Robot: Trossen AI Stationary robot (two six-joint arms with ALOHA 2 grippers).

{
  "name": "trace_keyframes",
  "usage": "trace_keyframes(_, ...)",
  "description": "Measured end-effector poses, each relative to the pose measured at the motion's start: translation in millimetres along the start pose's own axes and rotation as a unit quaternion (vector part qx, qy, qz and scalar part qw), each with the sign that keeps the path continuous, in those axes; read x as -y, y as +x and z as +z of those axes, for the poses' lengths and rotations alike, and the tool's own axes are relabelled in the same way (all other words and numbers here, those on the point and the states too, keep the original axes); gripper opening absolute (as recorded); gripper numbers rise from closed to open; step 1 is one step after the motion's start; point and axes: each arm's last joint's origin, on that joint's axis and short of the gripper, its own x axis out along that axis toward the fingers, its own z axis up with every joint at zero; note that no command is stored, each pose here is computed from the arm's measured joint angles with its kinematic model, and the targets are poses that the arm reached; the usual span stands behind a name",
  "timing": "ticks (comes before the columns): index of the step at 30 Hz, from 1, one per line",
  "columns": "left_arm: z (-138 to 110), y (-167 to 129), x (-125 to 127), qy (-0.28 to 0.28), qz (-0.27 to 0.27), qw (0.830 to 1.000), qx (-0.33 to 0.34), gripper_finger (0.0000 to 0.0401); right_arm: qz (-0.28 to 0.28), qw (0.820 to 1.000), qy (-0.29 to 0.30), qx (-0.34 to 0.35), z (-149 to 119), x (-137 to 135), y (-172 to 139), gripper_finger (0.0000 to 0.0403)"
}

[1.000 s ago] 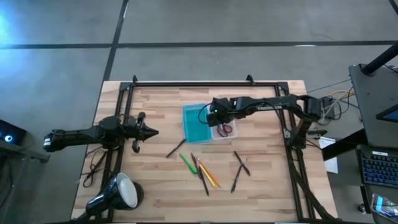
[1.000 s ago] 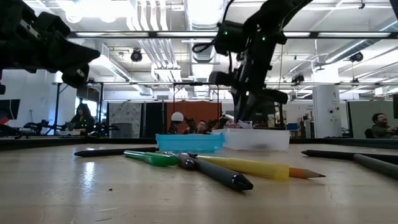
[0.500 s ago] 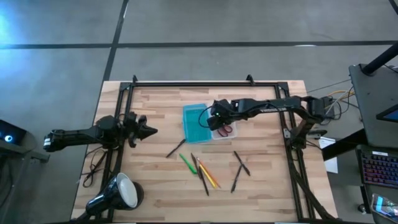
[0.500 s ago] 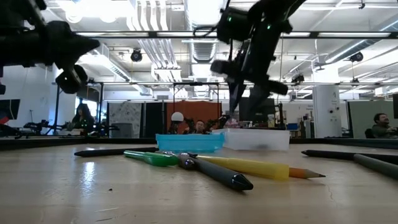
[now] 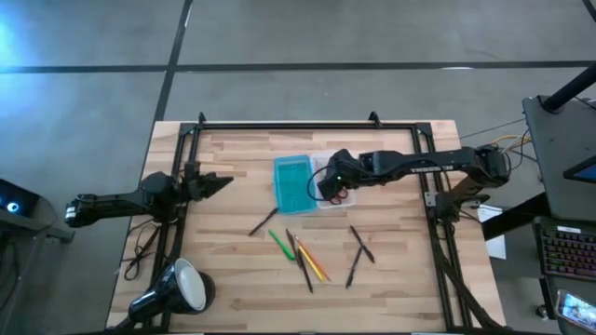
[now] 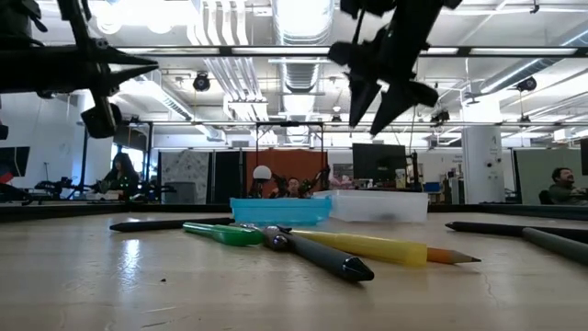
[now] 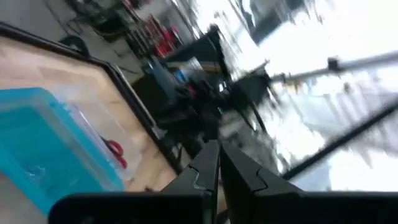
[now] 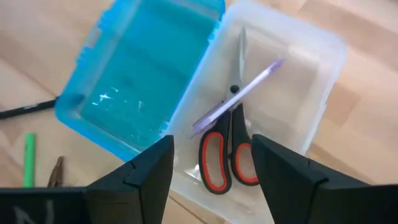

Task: Pick & place school supplies into a supply box
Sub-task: Put the black pen into the blue supply box

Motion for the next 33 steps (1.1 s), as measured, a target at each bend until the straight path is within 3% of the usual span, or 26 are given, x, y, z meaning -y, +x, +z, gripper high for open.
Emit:
trace_keyframes(2, 1, 0, 1, -0.032, -0.002, 0.999, 0.009, 0.0000, 0.002, 1.000, -0.010, 0.013, -3, -2, -9, 0.0205)
trace_keyframes(5, 4, -1, 6, -0.057, -0.045, 0.997, 0.026, 0.0000, 0.009, 1.000, -0.013, 0.025, -6, -1, -21, 0.0205)
trace_keyframes(8, 9, -2, 14, -0.046, -0.085, 0.994, 0.050, 0.0000, 0.010, 0.999, -0.012, 0.035, -7, 0, -30, 0.0205)
trace_keyframes(15, 14, -2, 14, -0.026, -0.043, 0.991, 0.121, 0.0000, 0.004, 0.999, -0.028, 0.032, -8, 8, -42, 0.0204)
trace_keyframes(19, 14, 3, 14, -0.019, 0.033, 0.996, 0.080, 0.0008, -0.006, 0.998, -0.054, 0.026, -9, 14, -49, 0.0200)
trace_keyframes(22, 17, 9, 21, 0.006, 0.112, 0.993, 0.033, 0.0034, -0.010, 0.997, -0.073, 0.026, -11, 19, -54, 0.0198)
trace_keyframes(25, 24, 19, 34, 0.047, 0.151, 0.987, 0.004, 0.0066, -0.008, 0.996, -0.085, 0.028, -13, 25, -58, 0.0198)
trace_keyframes(29, 27, 33, 42, 0.093, 0.232, 0.967, -0.057, 0.0099, -0.013, 0.995, -0.095, 0.027, -22, 38, -58, 0.0198)
trace_keyframes(33, 22, 44, 40, 0.110, 0.321, 0.929, -0.146, 0.0109, -0.025, 0.994, -0.099, 0.025, -36, 55, -55, 0.0198)
